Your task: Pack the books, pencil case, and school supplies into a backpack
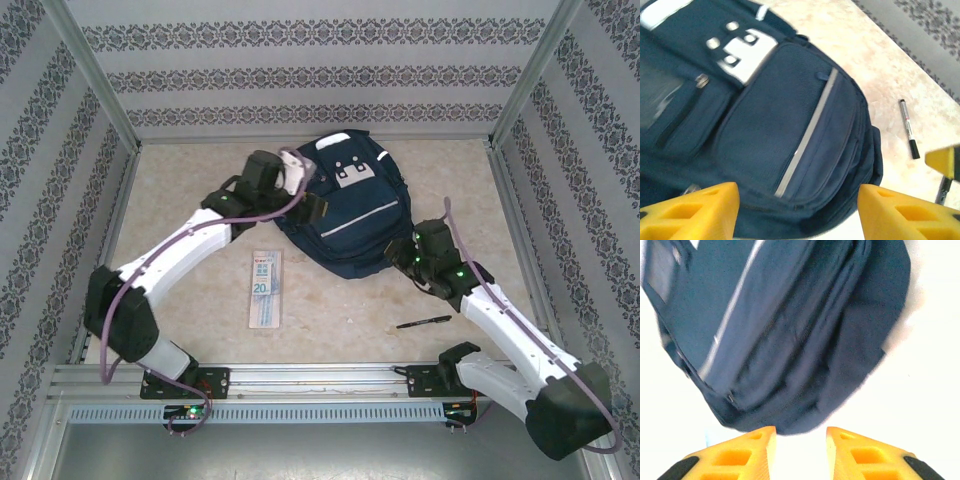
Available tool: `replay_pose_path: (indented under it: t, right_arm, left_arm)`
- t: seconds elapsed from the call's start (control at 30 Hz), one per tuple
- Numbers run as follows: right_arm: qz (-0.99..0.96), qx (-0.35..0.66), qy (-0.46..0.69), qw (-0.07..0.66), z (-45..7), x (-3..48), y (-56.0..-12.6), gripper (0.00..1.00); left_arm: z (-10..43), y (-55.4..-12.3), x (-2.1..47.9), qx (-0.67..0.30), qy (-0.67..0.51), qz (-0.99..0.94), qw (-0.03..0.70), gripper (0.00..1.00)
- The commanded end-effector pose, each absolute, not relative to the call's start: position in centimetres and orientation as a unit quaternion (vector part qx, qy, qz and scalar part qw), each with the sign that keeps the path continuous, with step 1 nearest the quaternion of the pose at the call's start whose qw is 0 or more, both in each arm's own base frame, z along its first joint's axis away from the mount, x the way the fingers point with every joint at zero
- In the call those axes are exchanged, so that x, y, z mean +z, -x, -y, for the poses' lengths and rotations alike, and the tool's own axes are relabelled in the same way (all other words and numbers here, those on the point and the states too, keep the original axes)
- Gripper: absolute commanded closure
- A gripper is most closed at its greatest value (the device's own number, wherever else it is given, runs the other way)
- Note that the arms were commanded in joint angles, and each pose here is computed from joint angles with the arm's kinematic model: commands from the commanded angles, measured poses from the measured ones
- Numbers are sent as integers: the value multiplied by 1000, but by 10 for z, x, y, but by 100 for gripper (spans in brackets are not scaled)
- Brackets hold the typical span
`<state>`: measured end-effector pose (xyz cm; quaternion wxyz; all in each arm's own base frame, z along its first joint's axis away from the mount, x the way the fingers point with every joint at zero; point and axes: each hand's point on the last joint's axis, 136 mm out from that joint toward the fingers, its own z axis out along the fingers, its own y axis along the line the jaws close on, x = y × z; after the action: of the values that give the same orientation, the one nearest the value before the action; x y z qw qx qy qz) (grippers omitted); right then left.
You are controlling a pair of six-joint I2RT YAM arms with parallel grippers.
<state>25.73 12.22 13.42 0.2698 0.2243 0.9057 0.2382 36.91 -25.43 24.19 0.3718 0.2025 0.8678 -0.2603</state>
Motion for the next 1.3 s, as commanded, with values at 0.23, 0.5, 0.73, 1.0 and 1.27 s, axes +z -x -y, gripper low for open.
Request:
replay_pose_path:
  t: [0.23,0.5,0.73,1.0,1.27]
  right_arm:
    - [-920,338,83,178,-279,176,-237,61]
    - [-918,381,81,74,-388,128,-260,57]
    - [-933,359,22,7,-392,81,-271,56]
    - [-936,351,-9,0,-378,62,-275,56]
    - [-924,378,17,-56,-403,45,-267,58]
  left_arm:
    - [160,-280,104,-244,27,-966,76,37]
    - [150,-279,51,-226,79,-970,31,38]
    - [139,-268,24,-192,107,-976,1,40]
    - [124,-258,12,-156,126,-980,3,37]
    - [113,-255,-7,-148,157,-976,4,76]
